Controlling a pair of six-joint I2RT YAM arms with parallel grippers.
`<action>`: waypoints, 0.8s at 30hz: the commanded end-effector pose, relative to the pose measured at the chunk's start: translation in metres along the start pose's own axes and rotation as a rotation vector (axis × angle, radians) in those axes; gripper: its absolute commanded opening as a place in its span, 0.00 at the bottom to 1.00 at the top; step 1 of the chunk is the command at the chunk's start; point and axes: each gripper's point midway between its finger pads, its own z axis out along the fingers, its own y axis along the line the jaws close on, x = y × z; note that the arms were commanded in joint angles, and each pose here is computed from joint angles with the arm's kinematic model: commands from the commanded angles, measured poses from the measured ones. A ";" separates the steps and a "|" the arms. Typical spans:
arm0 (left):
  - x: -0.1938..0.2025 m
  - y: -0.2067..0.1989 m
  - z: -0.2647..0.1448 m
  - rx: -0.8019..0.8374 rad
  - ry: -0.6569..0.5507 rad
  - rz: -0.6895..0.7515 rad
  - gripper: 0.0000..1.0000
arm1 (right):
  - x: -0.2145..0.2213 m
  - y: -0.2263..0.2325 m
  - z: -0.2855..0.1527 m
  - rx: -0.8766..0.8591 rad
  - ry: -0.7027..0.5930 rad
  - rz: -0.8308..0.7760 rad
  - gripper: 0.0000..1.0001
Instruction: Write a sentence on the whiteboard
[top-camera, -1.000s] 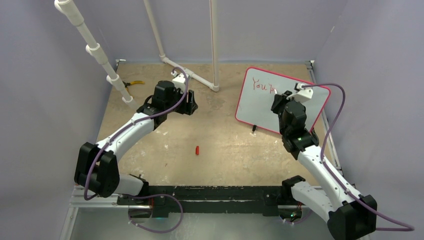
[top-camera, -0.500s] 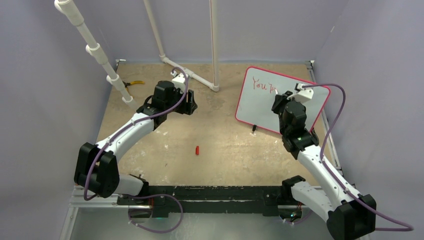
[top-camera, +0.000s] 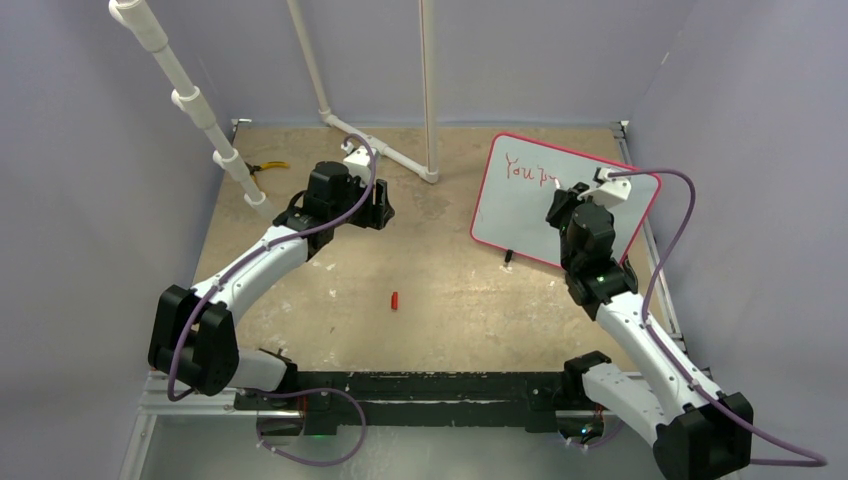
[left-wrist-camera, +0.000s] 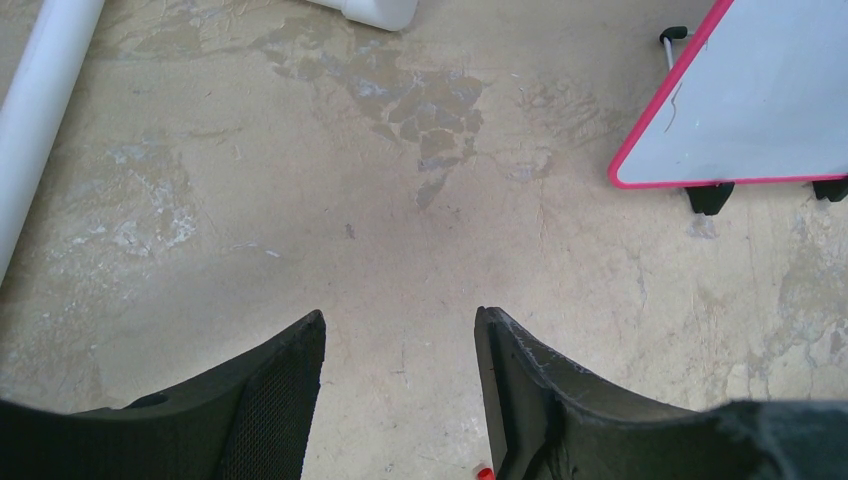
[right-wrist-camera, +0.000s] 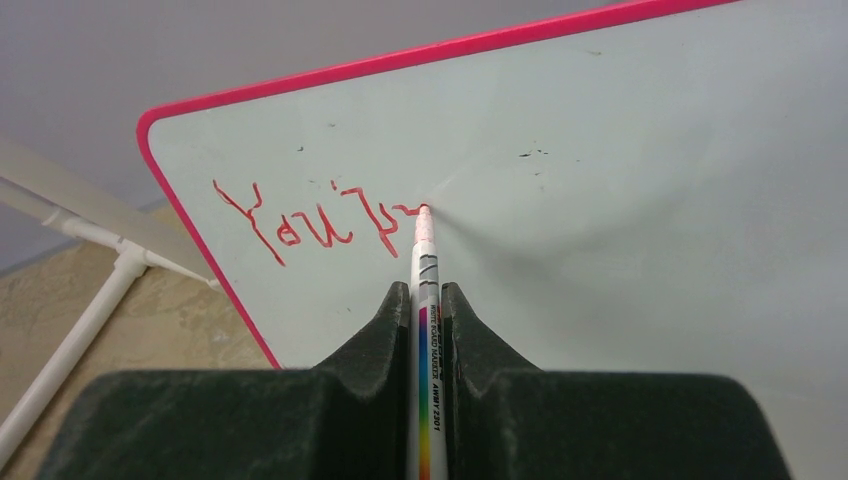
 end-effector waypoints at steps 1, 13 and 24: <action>-0.013 -0.003 -0.007 0.004 -0.056 0.014 0.56 | -0.017 -0.005 0.000 0.031 -0.053 0.020 0.00; -0.013 -0.002 -0.007 0.002 -0.055 0.014 0.56 | -0.028 0.007 0.003 -0.019 -0.081 0.012 0.00; -0.013 -0.002 -0.007 0.002 -0.056 0.014 0.56 | -0.019 0.017 0.007 -0.073 -0.048 -0.011 0.00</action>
